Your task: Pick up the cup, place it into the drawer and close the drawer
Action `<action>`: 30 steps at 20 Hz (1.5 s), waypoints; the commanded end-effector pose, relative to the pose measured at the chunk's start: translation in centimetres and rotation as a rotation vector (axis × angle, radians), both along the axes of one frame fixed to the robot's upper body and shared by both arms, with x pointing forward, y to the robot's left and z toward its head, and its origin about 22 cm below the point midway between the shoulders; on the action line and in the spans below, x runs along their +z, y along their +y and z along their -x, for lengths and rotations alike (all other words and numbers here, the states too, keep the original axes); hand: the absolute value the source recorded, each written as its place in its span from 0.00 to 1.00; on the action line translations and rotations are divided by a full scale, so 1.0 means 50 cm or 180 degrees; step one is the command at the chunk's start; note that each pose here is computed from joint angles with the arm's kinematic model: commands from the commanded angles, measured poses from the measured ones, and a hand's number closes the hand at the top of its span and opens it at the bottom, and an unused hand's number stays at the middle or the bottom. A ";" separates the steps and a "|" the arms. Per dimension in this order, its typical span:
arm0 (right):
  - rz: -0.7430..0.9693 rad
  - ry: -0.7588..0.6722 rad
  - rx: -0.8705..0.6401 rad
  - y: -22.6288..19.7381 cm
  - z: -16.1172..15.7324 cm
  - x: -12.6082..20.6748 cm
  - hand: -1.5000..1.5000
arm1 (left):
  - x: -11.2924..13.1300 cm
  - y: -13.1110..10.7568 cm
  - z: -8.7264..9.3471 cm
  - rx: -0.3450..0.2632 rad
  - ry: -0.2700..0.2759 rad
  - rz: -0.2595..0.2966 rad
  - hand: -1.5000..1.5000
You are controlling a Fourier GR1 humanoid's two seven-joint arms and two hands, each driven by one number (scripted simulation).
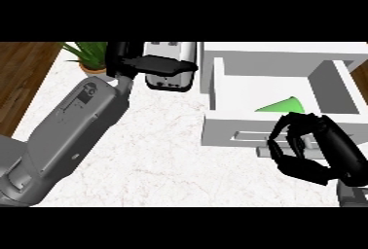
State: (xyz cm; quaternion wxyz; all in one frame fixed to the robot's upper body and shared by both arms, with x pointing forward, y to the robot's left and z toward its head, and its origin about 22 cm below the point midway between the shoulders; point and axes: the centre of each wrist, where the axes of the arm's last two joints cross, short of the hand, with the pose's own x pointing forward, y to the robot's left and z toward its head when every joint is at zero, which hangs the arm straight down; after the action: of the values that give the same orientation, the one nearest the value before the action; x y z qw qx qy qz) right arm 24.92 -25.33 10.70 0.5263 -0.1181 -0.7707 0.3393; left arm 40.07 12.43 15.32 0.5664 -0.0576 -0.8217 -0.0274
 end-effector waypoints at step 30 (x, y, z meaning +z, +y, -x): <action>0.1610 0.0347 -0.0242 -0.009 -0.353 -0.154 1.00 | -0.093 0.323 0.159 -0.0039 0.0036 0.0108 0.00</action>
State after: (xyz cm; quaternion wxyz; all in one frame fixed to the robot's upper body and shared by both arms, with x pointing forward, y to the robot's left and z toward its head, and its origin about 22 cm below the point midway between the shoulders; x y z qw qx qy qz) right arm 41.21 -22.61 1.33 0.5011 -0.2383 -0.6455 0.5248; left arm 33.16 27.75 10.67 0.5744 -0.0639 -0.8160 -0.0078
